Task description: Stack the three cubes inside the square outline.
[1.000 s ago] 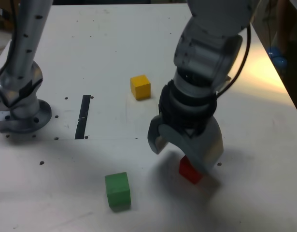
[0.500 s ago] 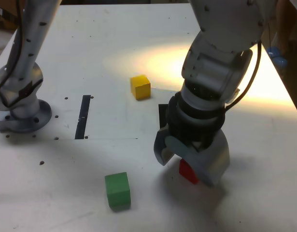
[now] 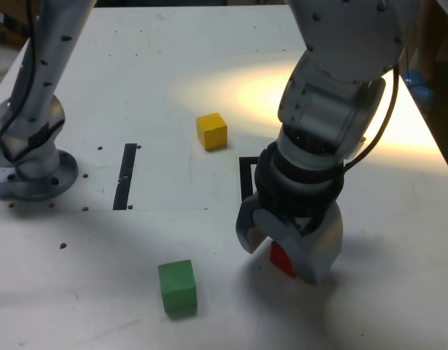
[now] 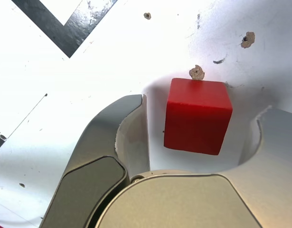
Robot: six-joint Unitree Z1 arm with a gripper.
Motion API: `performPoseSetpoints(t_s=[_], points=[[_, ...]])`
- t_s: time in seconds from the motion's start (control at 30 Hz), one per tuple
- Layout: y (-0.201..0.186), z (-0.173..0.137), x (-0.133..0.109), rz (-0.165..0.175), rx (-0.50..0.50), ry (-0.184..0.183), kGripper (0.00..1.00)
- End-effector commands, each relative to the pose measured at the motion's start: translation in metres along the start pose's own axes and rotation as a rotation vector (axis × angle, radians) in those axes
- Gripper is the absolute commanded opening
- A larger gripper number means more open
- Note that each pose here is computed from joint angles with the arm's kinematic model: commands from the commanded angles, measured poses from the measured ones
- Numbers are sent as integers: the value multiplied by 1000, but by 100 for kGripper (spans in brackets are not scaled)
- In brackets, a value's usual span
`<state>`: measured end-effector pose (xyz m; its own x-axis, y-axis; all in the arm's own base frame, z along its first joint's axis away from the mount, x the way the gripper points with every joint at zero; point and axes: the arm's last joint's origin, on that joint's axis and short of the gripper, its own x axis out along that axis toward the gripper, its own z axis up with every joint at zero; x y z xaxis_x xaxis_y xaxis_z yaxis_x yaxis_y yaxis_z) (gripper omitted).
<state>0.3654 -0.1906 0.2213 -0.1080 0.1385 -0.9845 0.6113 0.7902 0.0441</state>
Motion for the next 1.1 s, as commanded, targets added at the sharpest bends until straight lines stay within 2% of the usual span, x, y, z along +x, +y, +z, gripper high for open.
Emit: performPoseSetpoints(t_s=[0.0,0.23,0.43,0.77,1.07], points=[[-1,2,2,0,0,2,60],[-1,2,2,0,-1,2,43],[-2,-1,2,0,-1,11,37],[-2,-9,-2,5,-7,13,35],[15,-46,-29,45,-113,3,35]])
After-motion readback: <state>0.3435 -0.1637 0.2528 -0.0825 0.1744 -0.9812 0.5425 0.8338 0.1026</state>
